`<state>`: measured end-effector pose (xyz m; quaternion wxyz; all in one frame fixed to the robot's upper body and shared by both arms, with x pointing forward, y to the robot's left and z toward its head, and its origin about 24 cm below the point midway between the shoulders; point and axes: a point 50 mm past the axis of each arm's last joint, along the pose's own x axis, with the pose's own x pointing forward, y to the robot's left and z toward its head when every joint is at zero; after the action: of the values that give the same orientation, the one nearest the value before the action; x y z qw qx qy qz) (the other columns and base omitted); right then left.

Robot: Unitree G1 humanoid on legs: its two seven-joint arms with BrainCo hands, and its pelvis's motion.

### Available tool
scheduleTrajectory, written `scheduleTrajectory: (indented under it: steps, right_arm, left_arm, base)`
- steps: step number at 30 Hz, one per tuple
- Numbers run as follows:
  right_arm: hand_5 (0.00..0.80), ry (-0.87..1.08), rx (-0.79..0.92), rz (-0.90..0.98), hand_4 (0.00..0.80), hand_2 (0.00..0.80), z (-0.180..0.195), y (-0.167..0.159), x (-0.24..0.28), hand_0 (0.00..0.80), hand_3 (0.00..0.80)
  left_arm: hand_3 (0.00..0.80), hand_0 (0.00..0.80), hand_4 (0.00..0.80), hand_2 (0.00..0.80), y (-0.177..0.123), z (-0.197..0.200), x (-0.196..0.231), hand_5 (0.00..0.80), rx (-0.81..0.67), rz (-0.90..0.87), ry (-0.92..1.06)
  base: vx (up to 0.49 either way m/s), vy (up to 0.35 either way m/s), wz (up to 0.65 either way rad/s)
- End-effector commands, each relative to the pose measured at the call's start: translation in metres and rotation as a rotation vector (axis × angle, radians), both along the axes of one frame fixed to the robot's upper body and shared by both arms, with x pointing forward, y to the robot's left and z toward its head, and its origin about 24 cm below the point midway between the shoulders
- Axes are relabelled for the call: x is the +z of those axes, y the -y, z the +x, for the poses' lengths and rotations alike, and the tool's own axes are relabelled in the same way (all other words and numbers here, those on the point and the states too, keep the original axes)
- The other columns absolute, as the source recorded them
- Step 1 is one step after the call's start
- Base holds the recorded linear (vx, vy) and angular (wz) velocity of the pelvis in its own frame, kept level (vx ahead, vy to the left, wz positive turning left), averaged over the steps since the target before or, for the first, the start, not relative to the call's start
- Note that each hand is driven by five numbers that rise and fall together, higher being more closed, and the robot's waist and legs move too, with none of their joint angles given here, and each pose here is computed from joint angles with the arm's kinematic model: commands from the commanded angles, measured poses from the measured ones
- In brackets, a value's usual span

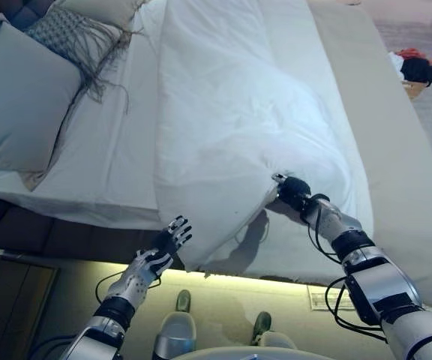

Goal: Make the bed neatly

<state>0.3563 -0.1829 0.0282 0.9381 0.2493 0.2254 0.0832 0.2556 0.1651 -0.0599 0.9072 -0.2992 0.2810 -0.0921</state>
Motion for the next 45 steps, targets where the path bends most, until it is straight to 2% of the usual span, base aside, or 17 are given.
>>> scheduleTrajectory:
  steps: [1,7,10,14,18,26,36,45]
  right_arm:
    - [0.8,0.15,0.071,0.003,0.8,0.8,0.016,-0.017,0.036,0.8,0.8]
    - [0.8,0.117,0.123,0.02,0.8,0.8,0.012,-0.035,0.027,0.8,0.8]
    - [0.8,0.109,0.124,0.033,0.8,0.8,0.011,-0.041,0.023,0.8,0.8]
    - [0.8,0.109,0.133,0.055,0.8,0.8,0.011,-0.056,0.022,0.8,0.8]
    - [0.8,0.119,0.15,0.082,0.8,0.8,0.01,-0.068,0.024,0.8,0.8]
    - [0.8,0.117,0.11,0.152,0.8,0.8,0.003,-0.07,0.02,0.8,0.8]
    - [0.8,0.081,0.099,0.185,0.8,0.8,-0.009,-0.066,0.008,0.8,0.8]
    - [0.8,0.059,0.13,0.191,0.8,0.8,-0.014,-0.07,0.002,0.8,0.8]
  left_arm:
    - [0.0,0.0,0.0,0.0,0.034,0.007,-0.007,0.0,-0.094,-0.062,-0.102]
    - [0.0,0.0,0.0,0.0,0.068,-0.028,-0.028,0.0,-0.164,-0.44,-0.449]
    - [0.0,0.0,0.0,0.0,0.084,-0.04,-0.029,0.0,-0.166,-0.613,-0.56]
    - [0.0,0.0,0.0,0.0,0.101,-0.044,-0.027,0.0,-0.137,-0.733,-0.66]
    - [0.0,0.0,0.0,0.0,0.117,-0.041,-0.021,0.0,-0.071,-0.865,-0.659]
    - [0.0,0.0,0.0,0.0,0.133,-0.005,0.01,0.0,0.187,-1.204,-0.454]
    - [0.0,0.0,0.0,0.0,0.126,0.024,0.023,0.0,0.442,-1.154,-0.24]
    - [0.0,0.0,0.0,0.0,0.133,0.031,0.029,0.0,0.495,-1.088,-0.224]
  base:
    - [0.129,-0.009,-0.05]
    - [0.086,-0.017,-0.09]
    - [0.05,-0.034,-0.1]
    - [0.035,-0.062,-0.07]
    - [0.01,-0.056,-0.13]
    - [0.021,-0.058,-0.09]
    - [0.019,-0.059,-0.07]
    - [-0.003,-0.004,-0.04]
